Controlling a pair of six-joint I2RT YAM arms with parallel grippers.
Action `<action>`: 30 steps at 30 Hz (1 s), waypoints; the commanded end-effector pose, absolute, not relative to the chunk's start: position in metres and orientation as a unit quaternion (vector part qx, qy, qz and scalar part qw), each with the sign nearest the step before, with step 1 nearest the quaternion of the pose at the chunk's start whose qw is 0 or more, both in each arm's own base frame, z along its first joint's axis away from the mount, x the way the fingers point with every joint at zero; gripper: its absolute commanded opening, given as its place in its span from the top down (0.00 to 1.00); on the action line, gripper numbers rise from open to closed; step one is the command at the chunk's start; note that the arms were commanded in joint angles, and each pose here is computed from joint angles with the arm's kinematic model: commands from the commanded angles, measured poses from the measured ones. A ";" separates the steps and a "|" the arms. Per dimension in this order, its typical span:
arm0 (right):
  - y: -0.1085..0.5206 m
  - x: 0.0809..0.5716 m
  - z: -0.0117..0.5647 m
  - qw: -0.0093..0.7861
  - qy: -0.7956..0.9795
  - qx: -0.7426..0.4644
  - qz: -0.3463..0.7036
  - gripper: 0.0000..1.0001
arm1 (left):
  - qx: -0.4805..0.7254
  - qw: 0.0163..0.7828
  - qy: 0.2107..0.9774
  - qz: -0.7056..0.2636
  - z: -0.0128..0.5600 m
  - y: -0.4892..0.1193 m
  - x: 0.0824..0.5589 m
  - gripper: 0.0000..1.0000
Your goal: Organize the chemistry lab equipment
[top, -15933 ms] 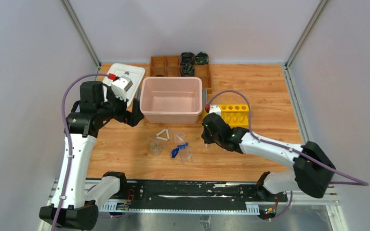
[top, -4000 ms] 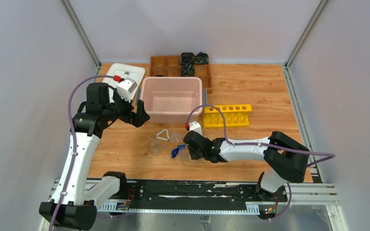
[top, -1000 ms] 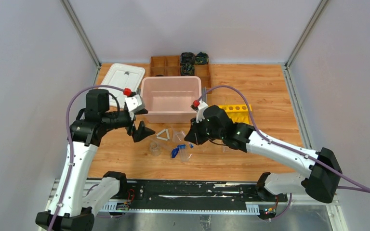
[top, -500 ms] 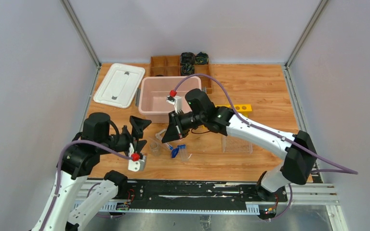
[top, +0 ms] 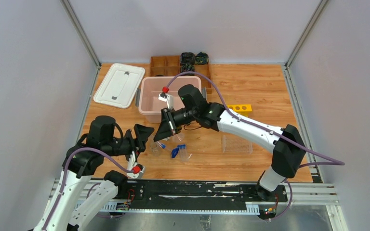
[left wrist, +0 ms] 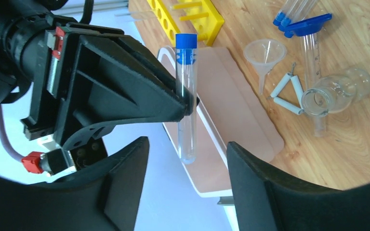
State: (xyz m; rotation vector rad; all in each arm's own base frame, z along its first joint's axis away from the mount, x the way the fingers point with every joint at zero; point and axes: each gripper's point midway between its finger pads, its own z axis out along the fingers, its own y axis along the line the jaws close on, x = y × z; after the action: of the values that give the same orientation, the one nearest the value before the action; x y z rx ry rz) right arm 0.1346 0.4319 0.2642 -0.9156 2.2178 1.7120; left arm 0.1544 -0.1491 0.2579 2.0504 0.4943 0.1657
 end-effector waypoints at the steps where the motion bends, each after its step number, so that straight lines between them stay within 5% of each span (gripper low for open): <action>1: 0.439 0.141 0.283 0.101 0.733 -0.307 0.598 1.00 | 0.846 0.492 0.187 0.084 0.269 -0.151 0.160 0.37; 16: 0.448 0.143 0.284 0.088 0.729 -0.292 0.613 1.00 | 0.849 0.478 0.205 0.090 0.266 -0.147 0.168 0.79; 20: 0.447 0.145 0.286 0.095 0.729 -0.293 0.611 0.68 | 0.850 0.474 0.212 0.091 0.265 -0.146 0.170 0.98; 24: 0.434 0.165 0.295 0.141 0.742 -0.276 0.594 0.33 | 0.829 0.482 0.274 0.073 0.262 -0.144 0.179 1.00; 30: 0.388 0.217 0.325 0.291 0.769 -0.226 0.523 0.20 | 0.677 0.549 0.489 -0.016 0.280 -0.148 0.211 1.00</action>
State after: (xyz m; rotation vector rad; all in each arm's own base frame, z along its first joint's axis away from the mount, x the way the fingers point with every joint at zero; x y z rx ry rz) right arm 0.1839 0.4221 0.2757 -0.7048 2.2155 1.6191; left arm 0.1853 -0.1423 0.2597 1.9386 0.8296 0.1098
